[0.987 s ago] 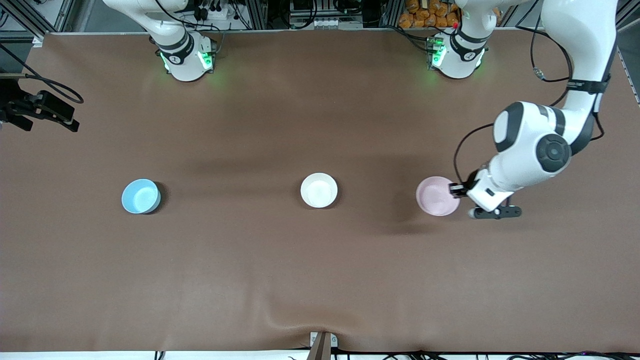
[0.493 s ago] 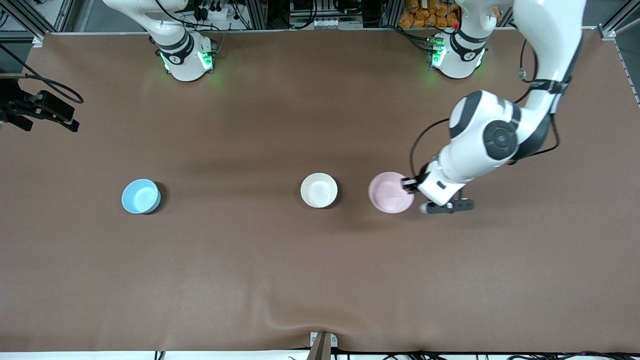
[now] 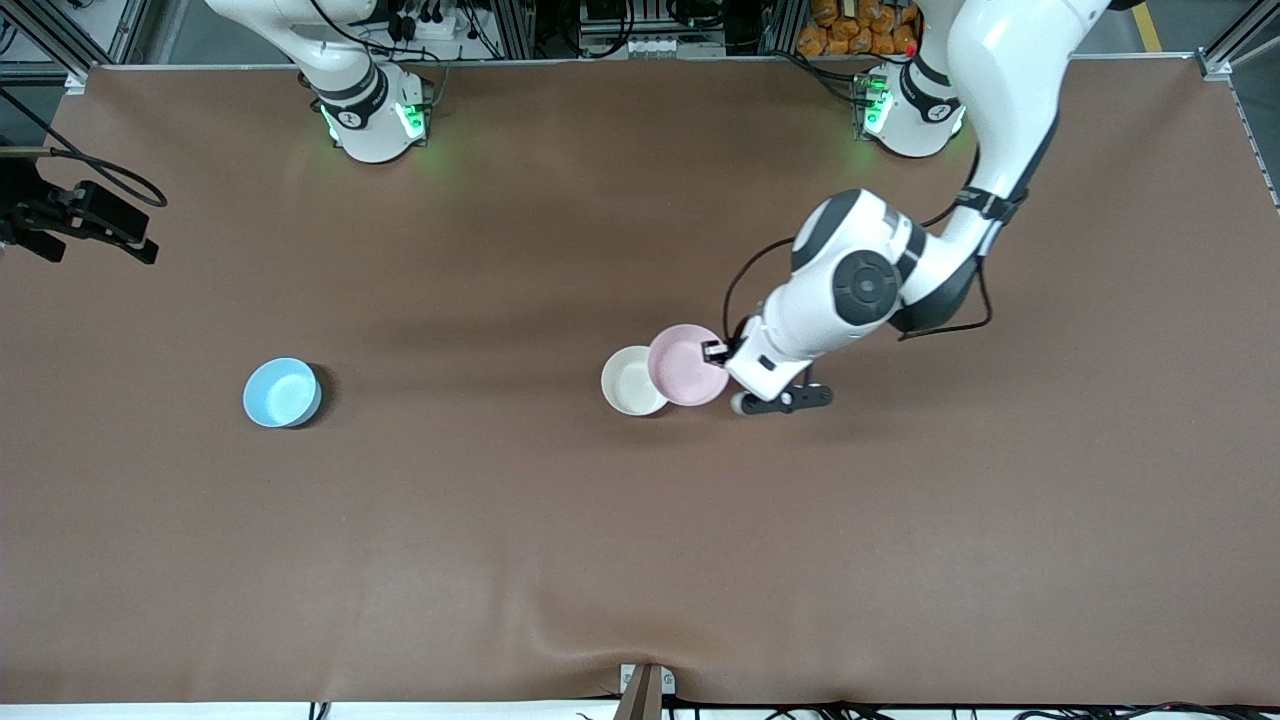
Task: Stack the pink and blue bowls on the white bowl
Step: 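Carry the pink bowl with the left gripper over the white bowl, then lower the pink bowl into the white bowl and open the left gripper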
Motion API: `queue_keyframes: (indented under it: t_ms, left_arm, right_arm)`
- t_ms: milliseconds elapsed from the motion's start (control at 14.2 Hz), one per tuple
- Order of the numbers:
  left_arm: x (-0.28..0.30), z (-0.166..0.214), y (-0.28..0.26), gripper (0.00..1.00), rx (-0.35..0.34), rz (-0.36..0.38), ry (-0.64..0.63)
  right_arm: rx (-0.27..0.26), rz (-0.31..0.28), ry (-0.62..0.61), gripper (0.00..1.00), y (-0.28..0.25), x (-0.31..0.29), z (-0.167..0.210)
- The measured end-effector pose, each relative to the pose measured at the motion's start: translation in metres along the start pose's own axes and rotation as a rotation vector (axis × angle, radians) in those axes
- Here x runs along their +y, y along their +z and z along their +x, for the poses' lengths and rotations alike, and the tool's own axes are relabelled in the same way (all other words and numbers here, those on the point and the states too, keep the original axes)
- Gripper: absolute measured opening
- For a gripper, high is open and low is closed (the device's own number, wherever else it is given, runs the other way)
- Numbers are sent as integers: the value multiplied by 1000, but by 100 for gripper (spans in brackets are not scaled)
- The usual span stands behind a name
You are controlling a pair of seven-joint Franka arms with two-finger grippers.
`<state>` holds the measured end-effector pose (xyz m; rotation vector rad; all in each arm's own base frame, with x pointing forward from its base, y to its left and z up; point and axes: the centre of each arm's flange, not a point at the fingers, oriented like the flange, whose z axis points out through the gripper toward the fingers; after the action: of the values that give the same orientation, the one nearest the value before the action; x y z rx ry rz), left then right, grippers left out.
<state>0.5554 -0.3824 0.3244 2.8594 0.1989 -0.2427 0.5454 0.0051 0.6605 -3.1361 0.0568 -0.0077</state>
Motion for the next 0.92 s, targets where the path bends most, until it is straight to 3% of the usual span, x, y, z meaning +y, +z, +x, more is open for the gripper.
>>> queue_keyframes:
  t_ms: [352, 916]
  left_arm:
    - [38, -26, 46, 3, 6, -33, -7]
    - [33, -18, 87, 3, 28, -15, 20]
  right_arm:
    - [0, 0, 0, 100, 0, 0, 0]
    - [0, 0, 0, 100, 0, 0, 0]
